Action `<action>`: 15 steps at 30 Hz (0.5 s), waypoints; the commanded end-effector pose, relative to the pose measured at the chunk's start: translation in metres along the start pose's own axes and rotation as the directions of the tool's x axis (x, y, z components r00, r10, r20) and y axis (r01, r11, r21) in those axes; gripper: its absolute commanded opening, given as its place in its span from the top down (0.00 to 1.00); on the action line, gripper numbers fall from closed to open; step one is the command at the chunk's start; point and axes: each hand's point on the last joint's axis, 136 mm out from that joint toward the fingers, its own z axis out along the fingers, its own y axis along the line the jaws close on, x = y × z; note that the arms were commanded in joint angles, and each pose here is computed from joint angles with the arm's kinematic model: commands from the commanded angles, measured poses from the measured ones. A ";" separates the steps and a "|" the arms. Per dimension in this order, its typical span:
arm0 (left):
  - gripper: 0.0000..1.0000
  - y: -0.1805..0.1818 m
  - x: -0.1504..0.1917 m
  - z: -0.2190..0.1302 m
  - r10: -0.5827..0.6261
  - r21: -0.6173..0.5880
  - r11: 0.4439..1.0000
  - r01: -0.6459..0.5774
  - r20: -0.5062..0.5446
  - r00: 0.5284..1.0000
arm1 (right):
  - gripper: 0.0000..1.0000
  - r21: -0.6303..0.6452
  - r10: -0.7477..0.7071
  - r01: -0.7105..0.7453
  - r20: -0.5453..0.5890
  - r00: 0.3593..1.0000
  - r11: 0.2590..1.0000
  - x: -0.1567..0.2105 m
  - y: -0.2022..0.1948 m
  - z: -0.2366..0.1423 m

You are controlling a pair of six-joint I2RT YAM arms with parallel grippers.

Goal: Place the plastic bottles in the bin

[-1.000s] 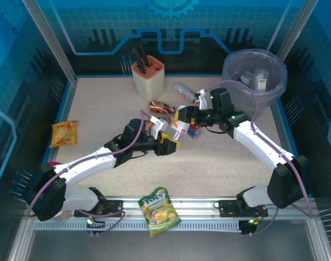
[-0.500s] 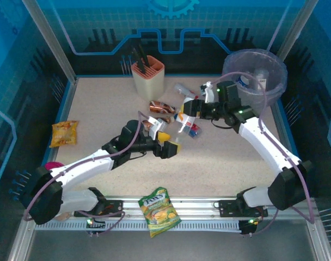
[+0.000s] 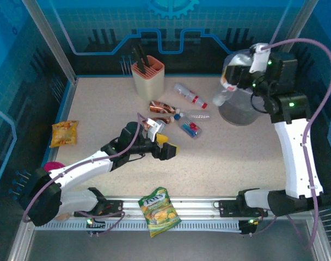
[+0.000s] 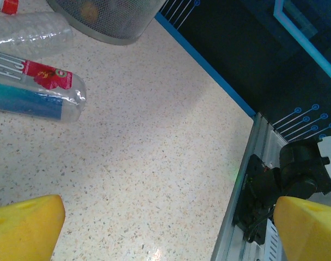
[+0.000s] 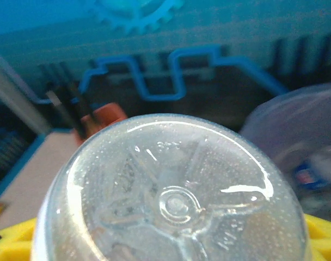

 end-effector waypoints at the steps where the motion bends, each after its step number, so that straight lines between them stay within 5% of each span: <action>1: 0.01 0.006 0.002 0.000 -0.008 -0.031 0.999 0.008 -0.008 1.000 | 0.61 0.305 -0.141 0.149 -0.047 0.989 0.940 -0.014 -0.061 -0.003; 8: 0.01 0.008 0.005 -0.005 -0.019 -0.051 0.998 0.019 -0.008 1.000 | 0.66 0.524 -0.234 0.248 -0.093 0.968 0.815 -0.042 -0.124 0.028; 15: 0.01 0.013 0.010 -0.013 -0.026 -0.094 0.995 0.025 -0.007 1.000 | 0.68 0.511 -0.204 0.308 -0.252 0.946 0.803 -0.018 -0.164 0.082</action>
